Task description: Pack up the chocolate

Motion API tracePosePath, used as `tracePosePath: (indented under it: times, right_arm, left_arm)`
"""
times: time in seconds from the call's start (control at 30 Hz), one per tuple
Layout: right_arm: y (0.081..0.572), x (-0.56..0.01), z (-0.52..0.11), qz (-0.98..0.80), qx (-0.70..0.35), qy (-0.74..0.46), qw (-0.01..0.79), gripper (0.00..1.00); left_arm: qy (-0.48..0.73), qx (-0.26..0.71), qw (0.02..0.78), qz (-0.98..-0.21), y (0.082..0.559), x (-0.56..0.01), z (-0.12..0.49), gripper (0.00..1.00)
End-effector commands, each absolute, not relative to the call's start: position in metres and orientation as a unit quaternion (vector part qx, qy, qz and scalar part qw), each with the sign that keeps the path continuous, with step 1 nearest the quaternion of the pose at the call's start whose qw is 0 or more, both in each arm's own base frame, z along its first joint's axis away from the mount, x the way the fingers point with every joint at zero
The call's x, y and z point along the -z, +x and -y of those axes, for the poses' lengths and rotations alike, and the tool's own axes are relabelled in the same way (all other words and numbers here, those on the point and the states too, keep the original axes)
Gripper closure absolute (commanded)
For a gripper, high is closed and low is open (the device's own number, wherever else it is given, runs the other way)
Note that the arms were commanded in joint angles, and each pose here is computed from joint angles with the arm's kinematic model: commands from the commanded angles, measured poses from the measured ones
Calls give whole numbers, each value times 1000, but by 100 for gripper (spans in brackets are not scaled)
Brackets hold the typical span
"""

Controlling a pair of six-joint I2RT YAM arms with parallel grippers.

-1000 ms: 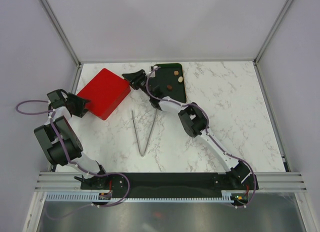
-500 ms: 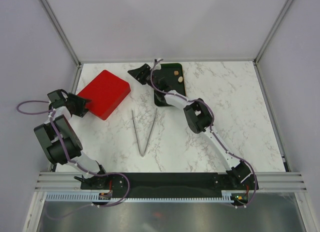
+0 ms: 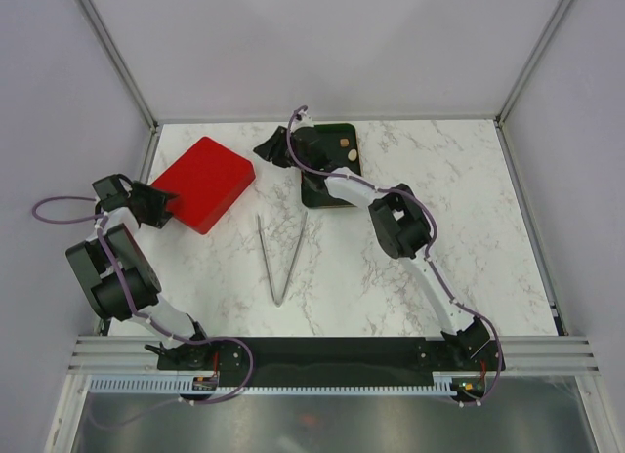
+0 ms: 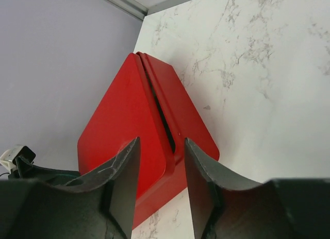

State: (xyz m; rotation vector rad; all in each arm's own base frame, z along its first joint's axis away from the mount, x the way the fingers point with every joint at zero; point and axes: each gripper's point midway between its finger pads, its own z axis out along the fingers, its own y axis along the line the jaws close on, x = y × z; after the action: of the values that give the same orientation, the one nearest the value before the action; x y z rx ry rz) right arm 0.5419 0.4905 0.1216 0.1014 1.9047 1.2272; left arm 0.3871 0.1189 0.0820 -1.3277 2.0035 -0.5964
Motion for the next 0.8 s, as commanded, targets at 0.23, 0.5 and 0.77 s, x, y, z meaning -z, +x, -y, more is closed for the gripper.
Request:
tracePosePath:
  times: [0.23, 0.5, 0.77]
  right_arm:
    - [506, -135, -466, -831, -372, -27, 414, 83]
    - [466, -111, -479, -860, -344, -79, 369, 98]
    - [449, -106, -502, -856, -364, -93, 355, 99]
  left_arm:
    - [-502, 245, 353, -751, 398, -107, -122, 39]
    - [-499, 239, 353, -755, 393, -108, -121, 39]
    - [-493, 242, 353, -758, 389, -110, -114, 39]
